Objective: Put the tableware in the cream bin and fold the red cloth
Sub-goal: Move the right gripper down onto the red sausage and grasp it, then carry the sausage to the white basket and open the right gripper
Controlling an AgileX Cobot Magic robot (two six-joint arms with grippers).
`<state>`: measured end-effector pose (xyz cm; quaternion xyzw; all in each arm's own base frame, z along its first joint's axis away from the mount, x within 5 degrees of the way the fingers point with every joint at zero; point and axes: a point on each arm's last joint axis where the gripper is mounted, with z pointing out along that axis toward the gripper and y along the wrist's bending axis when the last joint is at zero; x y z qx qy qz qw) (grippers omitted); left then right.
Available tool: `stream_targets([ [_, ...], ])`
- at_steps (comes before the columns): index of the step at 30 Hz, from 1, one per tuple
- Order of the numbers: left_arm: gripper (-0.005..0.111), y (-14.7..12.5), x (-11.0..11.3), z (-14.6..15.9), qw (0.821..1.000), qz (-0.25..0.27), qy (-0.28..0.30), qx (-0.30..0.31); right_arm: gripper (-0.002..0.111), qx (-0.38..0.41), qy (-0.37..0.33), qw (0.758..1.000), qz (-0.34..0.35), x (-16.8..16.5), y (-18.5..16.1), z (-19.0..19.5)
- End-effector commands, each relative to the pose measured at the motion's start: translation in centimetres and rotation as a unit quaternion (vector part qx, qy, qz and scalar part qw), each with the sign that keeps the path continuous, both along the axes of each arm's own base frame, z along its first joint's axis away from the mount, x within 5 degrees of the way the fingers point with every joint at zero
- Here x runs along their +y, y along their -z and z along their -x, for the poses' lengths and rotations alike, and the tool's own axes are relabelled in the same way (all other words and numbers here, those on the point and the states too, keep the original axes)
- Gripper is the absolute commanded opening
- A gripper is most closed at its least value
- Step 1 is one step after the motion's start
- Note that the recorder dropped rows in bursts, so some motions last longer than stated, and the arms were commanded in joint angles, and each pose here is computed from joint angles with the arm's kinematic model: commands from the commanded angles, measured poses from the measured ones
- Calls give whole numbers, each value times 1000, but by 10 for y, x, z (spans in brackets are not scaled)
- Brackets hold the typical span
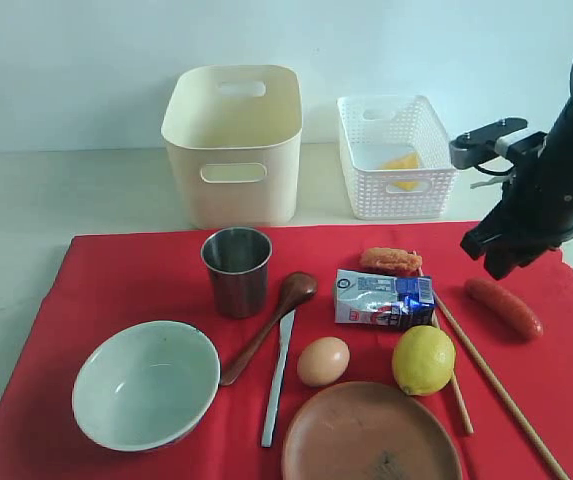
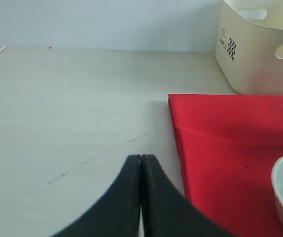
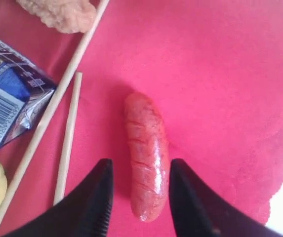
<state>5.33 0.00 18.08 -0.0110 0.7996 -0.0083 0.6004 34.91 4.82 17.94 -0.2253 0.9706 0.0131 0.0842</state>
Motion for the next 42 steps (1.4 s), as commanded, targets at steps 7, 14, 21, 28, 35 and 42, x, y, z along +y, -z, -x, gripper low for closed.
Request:
stream_targets([
  [7,0,-1,0,0,1000,-2,0,-8,49,52,-8,999,12,1,43,-5],
  [14,0,-1,0,0,1000,-2,0,-8,49,52,5,998,32,-3,52,-8],
  [21,0,-1,0,0,1000,-2,0,-8,18,84,9,996,32,-3,62,-4],
  [28,0,-1,0,0,1000,-2,0,-8,0,35,12,999,25,-3,27,-3],
  [35,0,-1,0,0,1000,-2,0,-8,0,-52,28,998,-10,1,-16,-3],
  [42,0,-1,0,0,1000,-2,0,-8,0,-128,88,981,-112,13,-41,-9],
])
